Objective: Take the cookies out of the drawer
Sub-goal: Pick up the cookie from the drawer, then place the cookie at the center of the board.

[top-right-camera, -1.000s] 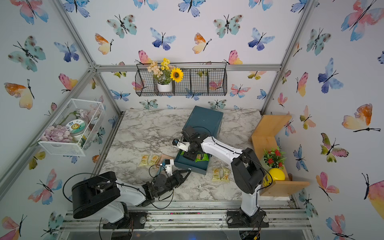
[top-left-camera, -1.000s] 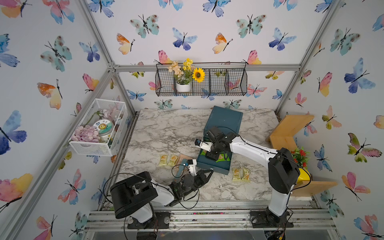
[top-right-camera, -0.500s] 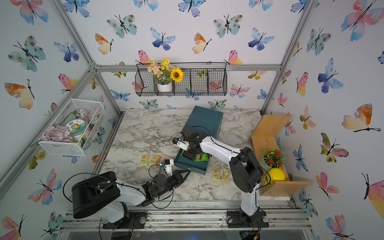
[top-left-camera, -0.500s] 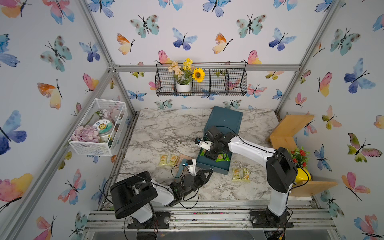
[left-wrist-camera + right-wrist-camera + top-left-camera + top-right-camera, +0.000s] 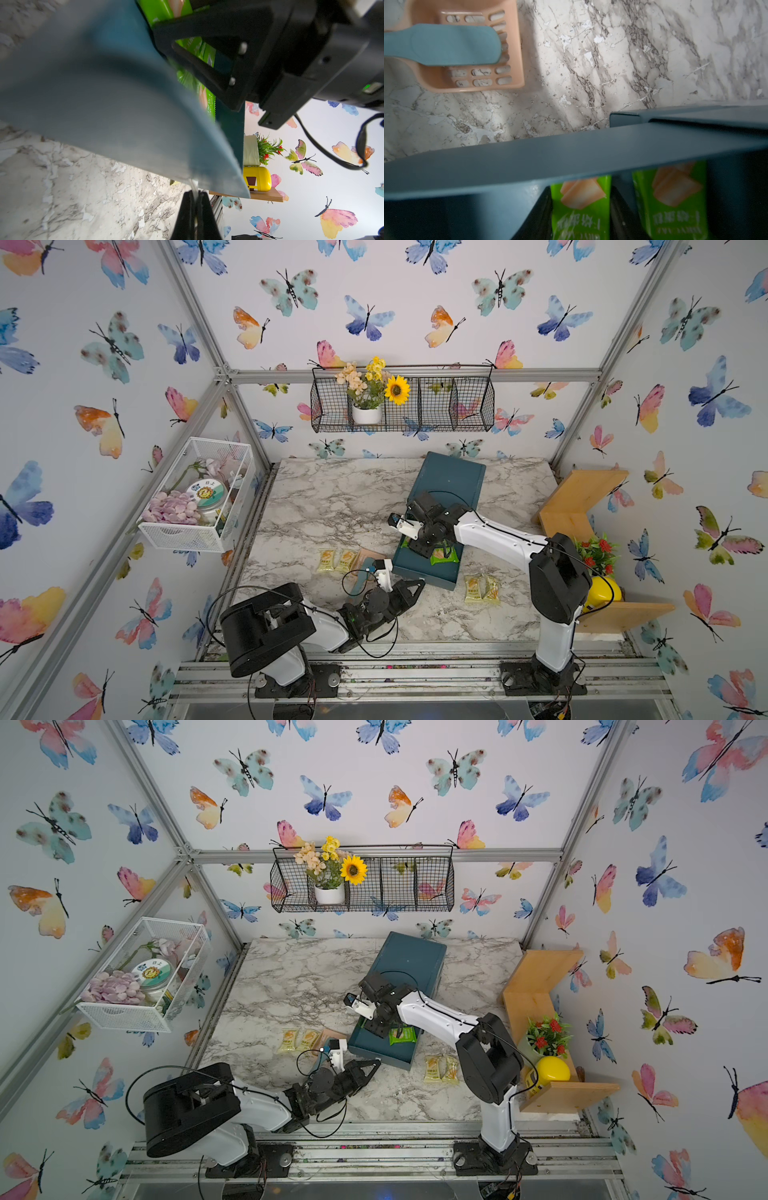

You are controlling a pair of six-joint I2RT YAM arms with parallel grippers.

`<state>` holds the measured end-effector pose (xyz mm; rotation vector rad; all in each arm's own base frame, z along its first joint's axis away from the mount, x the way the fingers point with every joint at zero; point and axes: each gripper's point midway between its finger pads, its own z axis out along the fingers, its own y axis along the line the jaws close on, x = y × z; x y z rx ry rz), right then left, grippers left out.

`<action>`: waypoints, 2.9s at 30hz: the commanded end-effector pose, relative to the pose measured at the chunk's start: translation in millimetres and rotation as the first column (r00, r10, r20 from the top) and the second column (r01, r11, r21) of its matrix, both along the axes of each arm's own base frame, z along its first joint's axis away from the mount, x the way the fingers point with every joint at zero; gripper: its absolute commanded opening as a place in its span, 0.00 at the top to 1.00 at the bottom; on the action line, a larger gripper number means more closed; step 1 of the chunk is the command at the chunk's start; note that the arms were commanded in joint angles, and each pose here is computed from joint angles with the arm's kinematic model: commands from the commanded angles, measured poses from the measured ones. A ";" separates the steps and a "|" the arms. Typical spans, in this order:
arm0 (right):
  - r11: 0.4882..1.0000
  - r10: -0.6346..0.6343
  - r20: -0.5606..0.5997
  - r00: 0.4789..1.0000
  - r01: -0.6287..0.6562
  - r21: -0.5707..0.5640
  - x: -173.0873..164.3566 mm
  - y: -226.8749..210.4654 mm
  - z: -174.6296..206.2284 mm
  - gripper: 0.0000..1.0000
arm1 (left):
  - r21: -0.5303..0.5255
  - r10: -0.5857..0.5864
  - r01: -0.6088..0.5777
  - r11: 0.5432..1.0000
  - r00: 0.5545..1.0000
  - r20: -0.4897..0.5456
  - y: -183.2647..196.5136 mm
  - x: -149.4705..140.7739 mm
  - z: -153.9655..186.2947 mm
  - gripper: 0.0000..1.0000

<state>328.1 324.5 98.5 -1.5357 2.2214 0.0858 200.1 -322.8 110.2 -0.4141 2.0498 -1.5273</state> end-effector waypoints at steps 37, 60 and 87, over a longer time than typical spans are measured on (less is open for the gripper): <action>0.631 -0.724 0.029 0.689 0.645 0.432 -68.3 -153.3 118.6 0.65 | -0.045 0.085 -0.083 0.996 0.996 0.040 8.4 17.6 23.2 1.00; 0.361 -0.873 -0.174 0.455 0.843 0.398 -21.7 -225.3 36.7 0.62 | -0.050 0.097 -0.095 0.994 0.995 0.031 10.6 19.6 22.9 1.00; 0.339 -0.894 -0.269 0.358 0.934 0.116 6.9 -244.3 -66.6 0.62 | -0.062 0.084 -0.082 0.995 0.996 0.035 7.1 21.2 25.8 1.00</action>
